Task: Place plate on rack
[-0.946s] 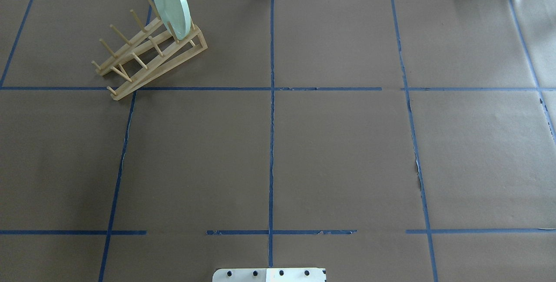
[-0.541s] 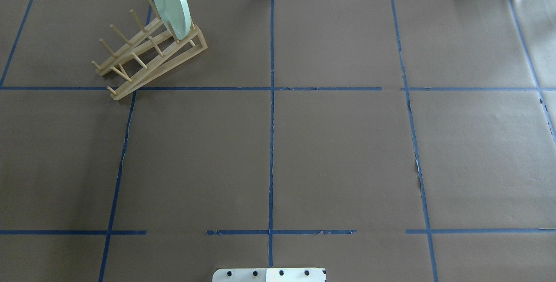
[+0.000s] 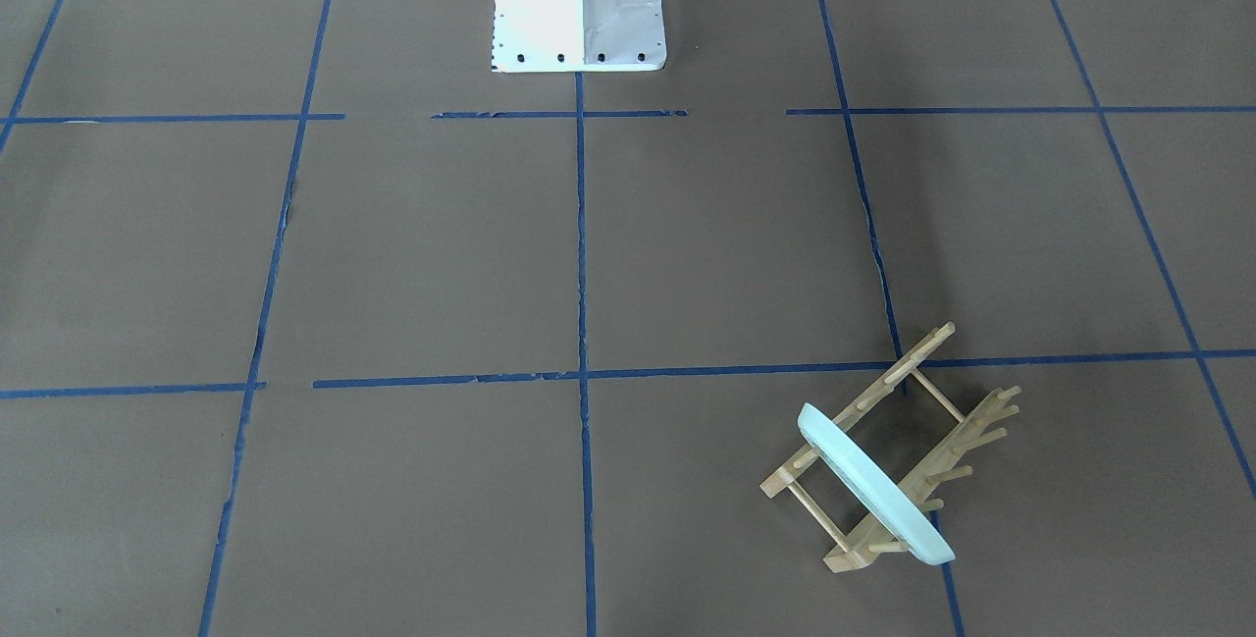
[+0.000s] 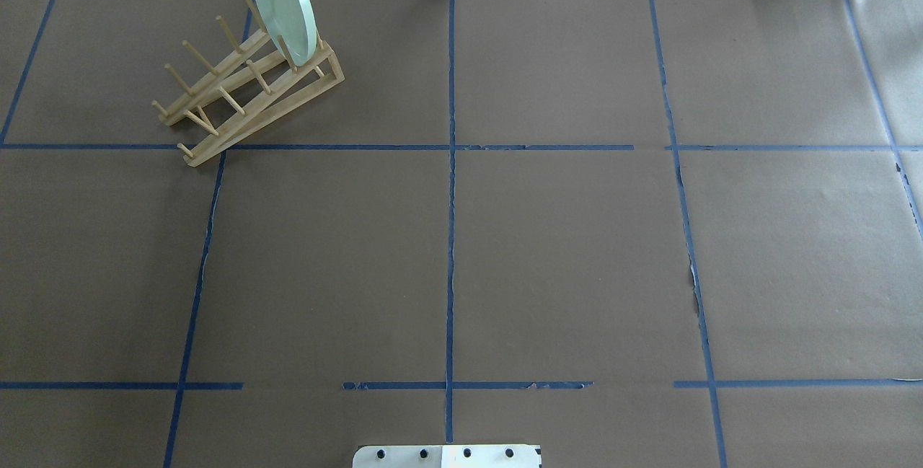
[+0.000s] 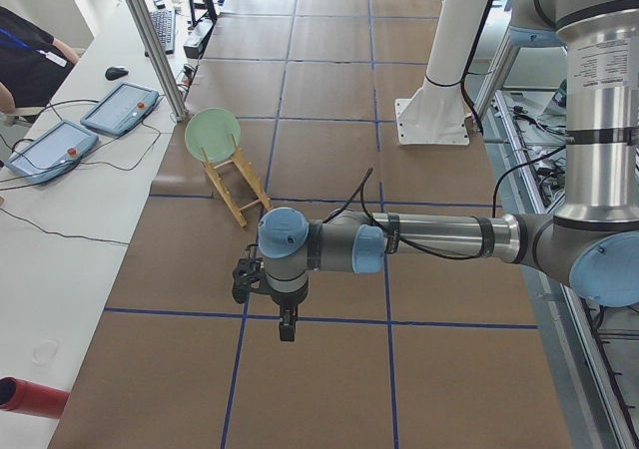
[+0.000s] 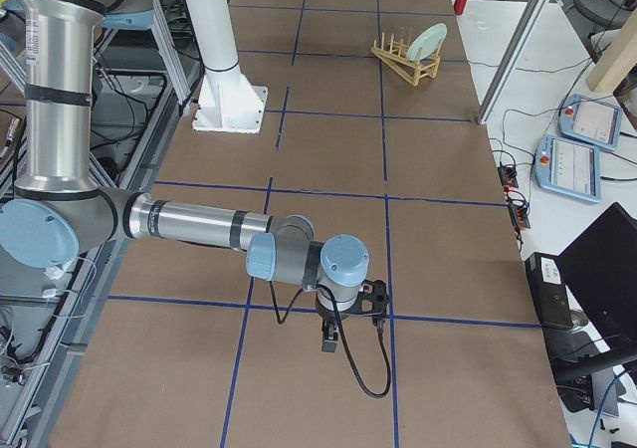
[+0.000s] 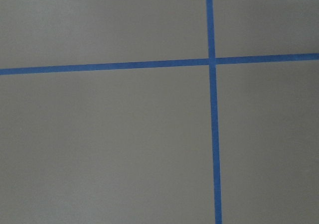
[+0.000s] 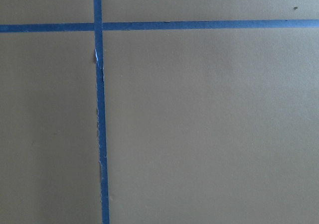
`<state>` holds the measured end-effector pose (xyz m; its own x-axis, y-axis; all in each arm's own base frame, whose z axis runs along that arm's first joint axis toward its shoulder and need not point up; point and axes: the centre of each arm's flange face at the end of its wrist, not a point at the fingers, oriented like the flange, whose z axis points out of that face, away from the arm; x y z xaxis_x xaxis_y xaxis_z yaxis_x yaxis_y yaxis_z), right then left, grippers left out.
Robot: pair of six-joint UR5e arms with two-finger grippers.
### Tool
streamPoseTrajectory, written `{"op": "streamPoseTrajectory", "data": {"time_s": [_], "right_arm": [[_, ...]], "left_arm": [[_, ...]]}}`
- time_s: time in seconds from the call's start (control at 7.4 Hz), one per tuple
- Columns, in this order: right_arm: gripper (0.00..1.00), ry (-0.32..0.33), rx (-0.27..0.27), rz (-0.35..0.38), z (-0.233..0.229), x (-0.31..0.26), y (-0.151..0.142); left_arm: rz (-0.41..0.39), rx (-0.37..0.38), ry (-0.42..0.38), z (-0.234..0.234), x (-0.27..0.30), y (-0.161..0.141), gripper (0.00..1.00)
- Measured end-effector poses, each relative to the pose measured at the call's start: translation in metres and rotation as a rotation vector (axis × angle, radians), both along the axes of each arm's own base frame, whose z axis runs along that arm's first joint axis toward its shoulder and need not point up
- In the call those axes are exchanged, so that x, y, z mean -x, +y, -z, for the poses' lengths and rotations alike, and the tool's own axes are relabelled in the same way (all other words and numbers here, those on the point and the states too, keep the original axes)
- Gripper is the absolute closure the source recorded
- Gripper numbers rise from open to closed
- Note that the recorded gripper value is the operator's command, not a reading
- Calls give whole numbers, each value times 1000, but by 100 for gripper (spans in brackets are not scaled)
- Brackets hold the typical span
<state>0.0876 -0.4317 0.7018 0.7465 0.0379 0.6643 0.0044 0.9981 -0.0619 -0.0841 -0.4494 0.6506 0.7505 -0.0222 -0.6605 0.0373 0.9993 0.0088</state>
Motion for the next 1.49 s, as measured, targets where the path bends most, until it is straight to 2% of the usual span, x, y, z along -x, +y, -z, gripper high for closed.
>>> {"op": "streamPoseTrajectory", "data": {"time_s": [0.41,1.49], "right_arm": [[0,0,1,0,0,0,0],[0,0,1,1,0,0,0]], "left_arm": [[14,25,89,-1,1,3,0],[11,19,100,-4,0,2,0]]}}
